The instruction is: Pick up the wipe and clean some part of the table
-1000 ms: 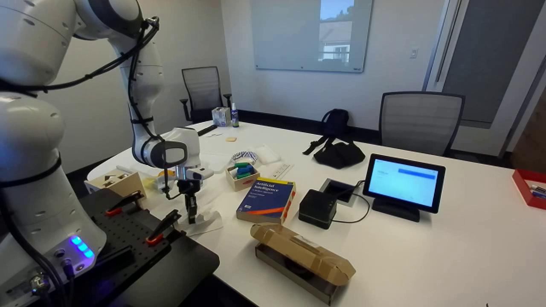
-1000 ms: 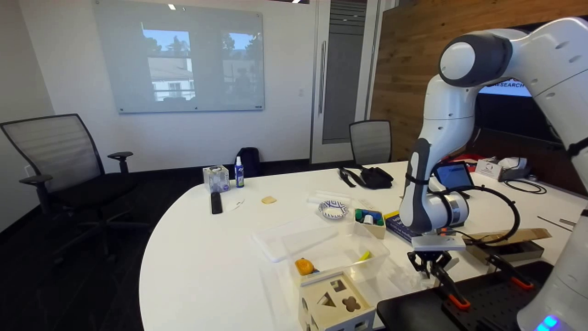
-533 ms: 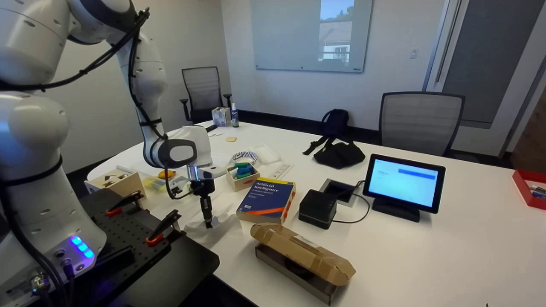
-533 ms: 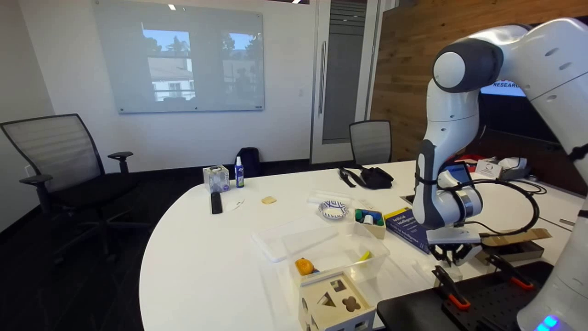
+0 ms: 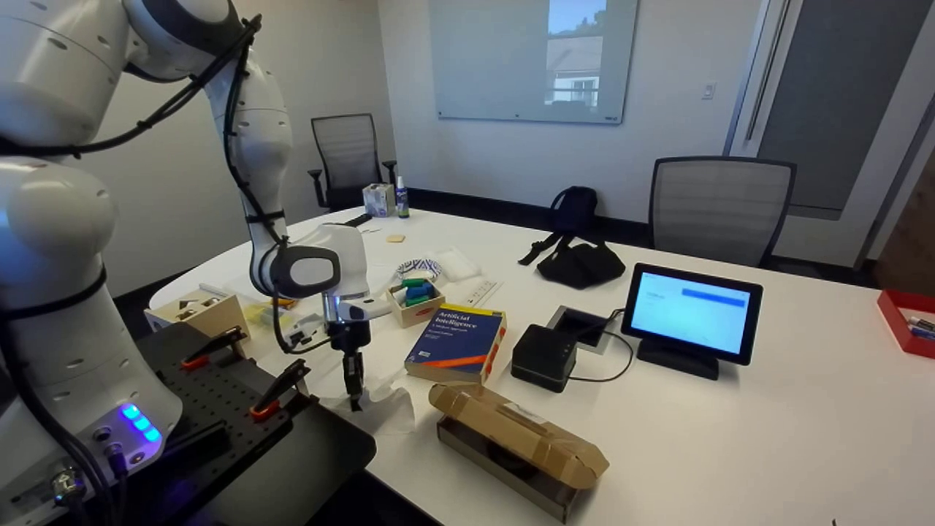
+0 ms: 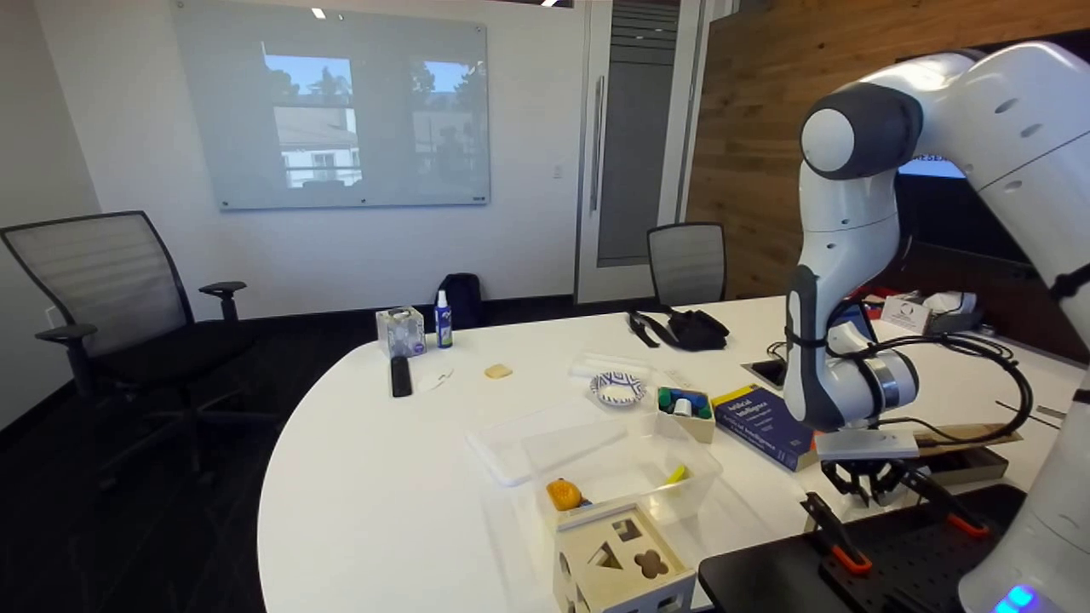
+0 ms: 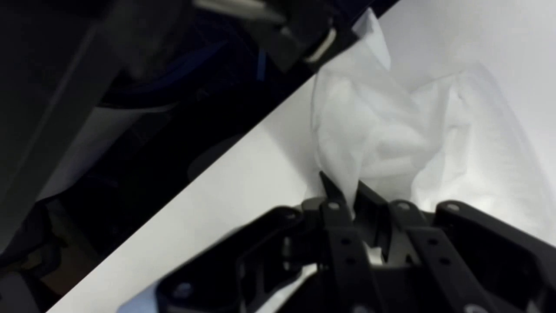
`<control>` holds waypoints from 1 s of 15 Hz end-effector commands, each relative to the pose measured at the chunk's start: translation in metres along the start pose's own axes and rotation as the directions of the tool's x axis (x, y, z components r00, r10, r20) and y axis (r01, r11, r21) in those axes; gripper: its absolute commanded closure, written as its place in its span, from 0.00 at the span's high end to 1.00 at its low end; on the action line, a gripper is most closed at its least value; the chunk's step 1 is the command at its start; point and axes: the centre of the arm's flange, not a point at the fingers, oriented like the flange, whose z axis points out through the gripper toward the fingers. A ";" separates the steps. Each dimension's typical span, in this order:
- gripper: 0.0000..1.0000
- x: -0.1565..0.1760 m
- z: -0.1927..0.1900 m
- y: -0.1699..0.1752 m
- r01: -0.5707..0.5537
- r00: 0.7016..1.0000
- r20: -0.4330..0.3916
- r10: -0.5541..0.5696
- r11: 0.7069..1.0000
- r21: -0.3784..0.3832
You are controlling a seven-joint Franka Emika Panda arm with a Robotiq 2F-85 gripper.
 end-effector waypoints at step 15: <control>0.41 -0.106 -0.053 -0.108 0.294 0.896 0.214 -0.389 0.881 0.371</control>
